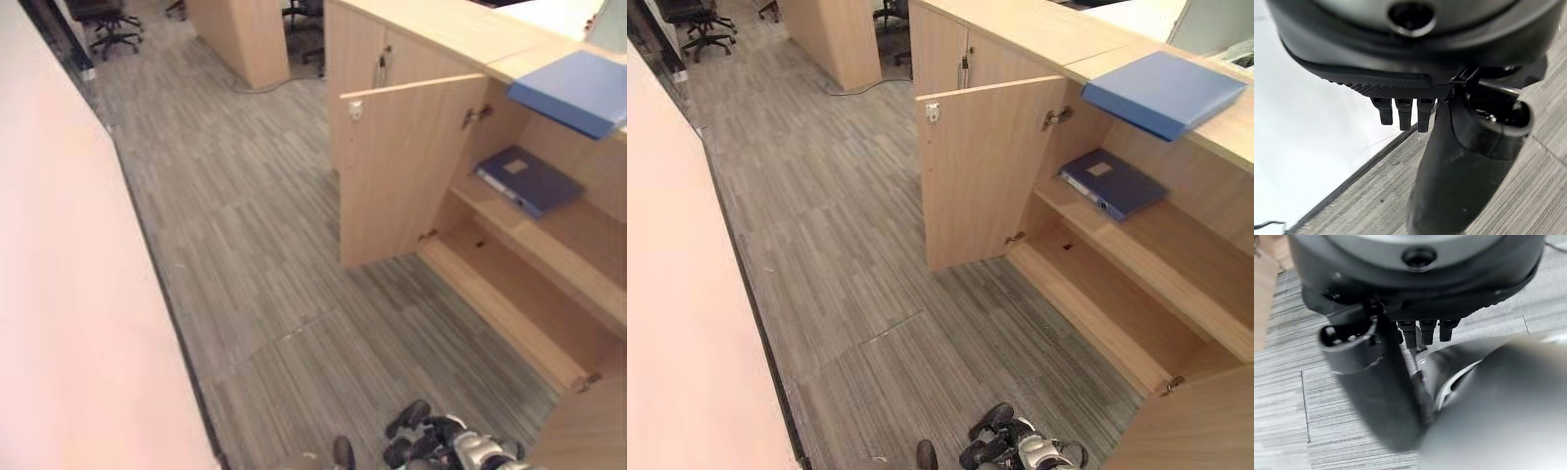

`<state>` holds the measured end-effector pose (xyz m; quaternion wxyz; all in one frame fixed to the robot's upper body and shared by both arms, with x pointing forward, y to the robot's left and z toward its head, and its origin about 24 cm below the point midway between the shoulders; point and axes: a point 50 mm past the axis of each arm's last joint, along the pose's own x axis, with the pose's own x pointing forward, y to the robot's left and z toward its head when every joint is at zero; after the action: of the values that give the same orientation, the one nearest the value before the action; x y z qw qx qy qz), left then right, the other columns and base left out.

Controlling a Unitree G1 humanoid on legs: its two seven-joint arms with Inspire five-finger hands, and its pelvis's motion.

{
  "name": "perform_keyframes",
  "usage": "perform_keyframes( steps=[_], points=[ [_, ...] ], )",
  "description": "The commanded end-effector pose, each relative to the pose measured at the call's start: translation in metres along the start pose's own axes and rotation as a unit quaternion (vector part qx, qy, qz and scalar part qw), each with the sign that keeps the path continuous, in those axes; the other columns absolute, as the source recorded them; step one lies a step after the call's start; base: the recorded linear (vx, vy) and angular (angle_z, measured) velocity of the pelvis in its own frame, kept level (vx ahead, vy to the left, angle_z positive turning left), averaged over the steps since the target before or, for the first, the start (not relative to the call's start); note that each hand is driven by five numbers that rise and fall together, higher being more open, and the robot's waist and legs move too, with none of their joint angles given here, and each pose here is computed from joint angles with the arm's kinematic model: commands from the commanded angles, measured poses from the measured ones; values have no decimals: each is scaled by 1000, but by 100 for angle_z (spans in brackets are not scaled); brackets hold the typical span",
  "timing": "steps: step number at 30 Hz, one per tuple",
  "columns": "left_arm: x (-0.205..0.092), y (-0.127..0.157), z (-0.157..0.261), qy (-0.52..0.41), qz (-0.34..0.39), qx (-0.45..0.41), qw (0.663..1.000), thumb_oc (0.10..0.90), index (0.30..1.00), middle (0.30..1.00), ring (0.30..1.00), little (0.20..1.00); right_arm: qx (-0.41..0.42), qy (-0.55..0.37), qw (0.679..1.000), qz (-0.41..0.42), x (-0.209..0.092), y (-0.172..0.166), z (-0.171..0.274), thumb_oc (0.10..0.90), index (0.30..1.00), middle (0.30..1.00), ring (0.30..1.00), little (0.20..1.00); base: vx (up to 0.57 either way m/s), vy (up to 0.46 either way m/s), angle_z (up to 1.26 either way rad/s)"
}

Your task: Put the empty folder in the office cabinet

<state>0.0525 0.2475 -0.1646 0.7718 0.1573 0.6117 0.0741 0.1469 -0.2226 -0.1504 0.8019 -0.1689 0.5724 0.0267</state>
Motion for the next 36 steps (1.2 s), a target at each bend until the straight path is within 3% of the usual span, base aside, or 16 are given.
perform_keyframes(
  steps=[1,5,17,19,20,22,31,36],
  points=[
    [1,17,-4,11,35,17,999,800,900,900,900,900,-11,17,1000,-7,0,-7,-4,800,900,900,900,900,202,-97,-18],
    [-1,14,-18,38,41,-9,998,800,900,900,900,900,18,28,999,-23,-1,-13,-20,800,900,900,900,900,256,-180,21],
    [2,20,0,13,63,-27,998,800,900,900,900,900,43,-5,998,-55,-3,-35,-9,800,900,900,900,900,49,-78,3],
    [2,21,-1,16,67,-44,997,800,900,900,900,900,89,-14,994,-61,-4,-37,-9,800,900,900,900,900,159,-79,-1],
    [2,18,3,9,68,-73,995,800,900,900,900,900,153,-27,984,-84,-5,-44,-7,800,900,900,900,900,130,-62,-6],
    [2,16,6,5,68,-83,994,800,900,900,900,900,168,-30,981,-94,-5,-47,-8,800,900,900,900,900,100,-53,-17],
    [2,12,39,-59,60,-72,994,800,900,900,900,900,139,-22,983,-119,-8,-61,-16,800,900,900,900,900,150,-143,-67],
    [1,14,46,-84,56,-53,993,800,900,900,900,900,124,19,985,-121,-11,-62,-42,800,900,900,900,900,140,-23,-82]
  ],
)
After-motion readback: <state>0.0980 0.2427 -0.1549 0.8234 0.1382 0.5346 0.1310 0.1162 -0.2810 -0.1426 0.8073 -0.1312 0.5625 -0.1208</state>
